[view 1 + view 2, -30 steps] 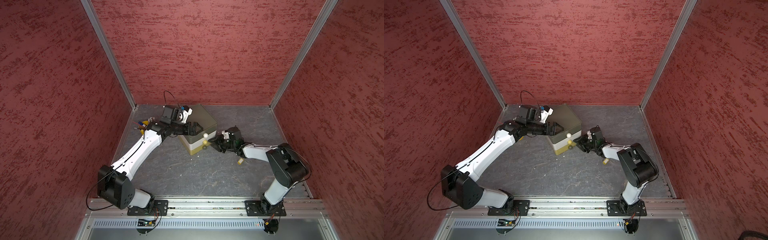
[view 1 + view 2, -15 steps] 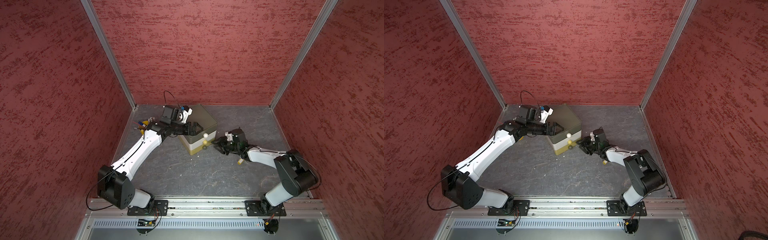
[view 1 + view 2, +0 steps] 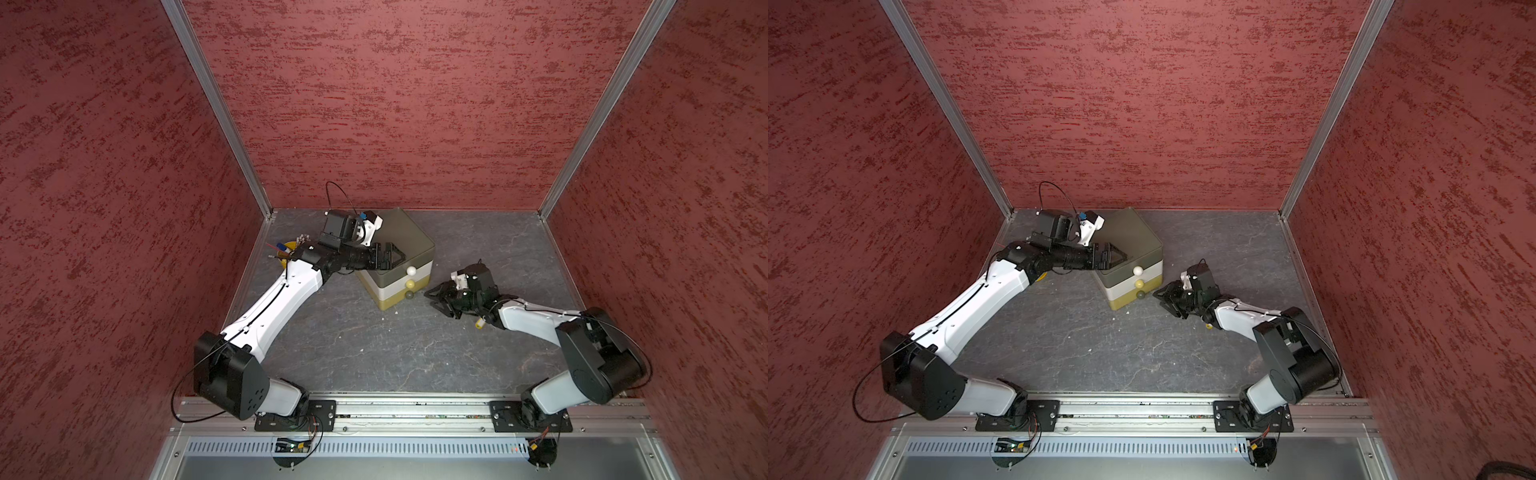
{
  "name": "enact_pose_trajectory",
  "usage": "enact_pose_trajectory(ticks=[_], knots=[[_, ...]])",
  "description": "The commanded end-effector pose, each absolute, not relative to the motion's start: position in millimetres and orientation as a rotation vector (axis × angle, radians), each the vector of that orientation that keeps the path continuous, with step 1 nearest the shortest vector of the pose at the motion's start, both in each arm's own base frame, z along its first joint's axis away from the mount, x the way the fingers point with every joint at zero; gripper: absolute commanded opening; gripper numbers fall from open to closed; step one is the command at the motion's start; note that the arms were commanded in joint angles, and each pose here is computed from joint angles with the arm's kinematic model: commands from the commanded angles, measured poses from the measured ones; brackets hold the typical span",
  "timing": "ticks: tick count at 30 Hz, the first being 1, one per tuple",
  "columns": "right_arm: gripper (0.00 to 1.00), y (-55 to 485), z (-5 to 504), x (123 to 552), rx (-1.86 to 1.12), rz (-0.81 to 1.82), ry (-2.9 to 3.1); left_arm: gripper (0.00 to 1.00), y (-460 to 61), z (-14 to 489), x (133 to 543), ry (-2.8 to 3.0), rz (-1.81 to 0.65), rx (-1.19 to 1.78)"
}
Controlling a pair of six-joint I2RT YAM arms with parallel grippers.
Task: Take the keys out of the drawer
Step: Close the drawer in the storage box, then open the drawer in the storage box.
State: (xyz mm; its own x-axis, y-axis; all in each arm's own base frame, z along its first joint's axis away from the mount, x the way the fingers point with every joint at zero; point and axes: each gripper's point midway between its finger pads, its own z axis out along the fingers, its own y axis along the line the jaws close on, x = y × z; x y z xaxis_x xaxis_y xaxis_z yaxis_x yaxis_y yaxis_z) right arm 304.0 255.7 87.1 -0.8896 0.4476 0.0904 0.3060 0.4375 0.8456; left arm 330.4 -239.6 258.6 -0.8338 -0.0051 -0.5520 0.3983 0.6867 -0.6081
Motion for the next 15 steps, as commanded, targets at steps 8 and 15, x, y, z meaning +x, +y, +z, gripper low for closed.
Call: enact_pose_trajectory(ticks=[8,15], knots=[[0.45,298.6,81.2,317.4,0.635,1.61,2.473,1.0,-240.5,267.4,334.4,2.336,-1.042,0.301],[0.44,309.4,76.5,333.1,0.645,1.65,2.435,1.0,-239.7,265.7,333.3,2.344,-1.039,0.301]])
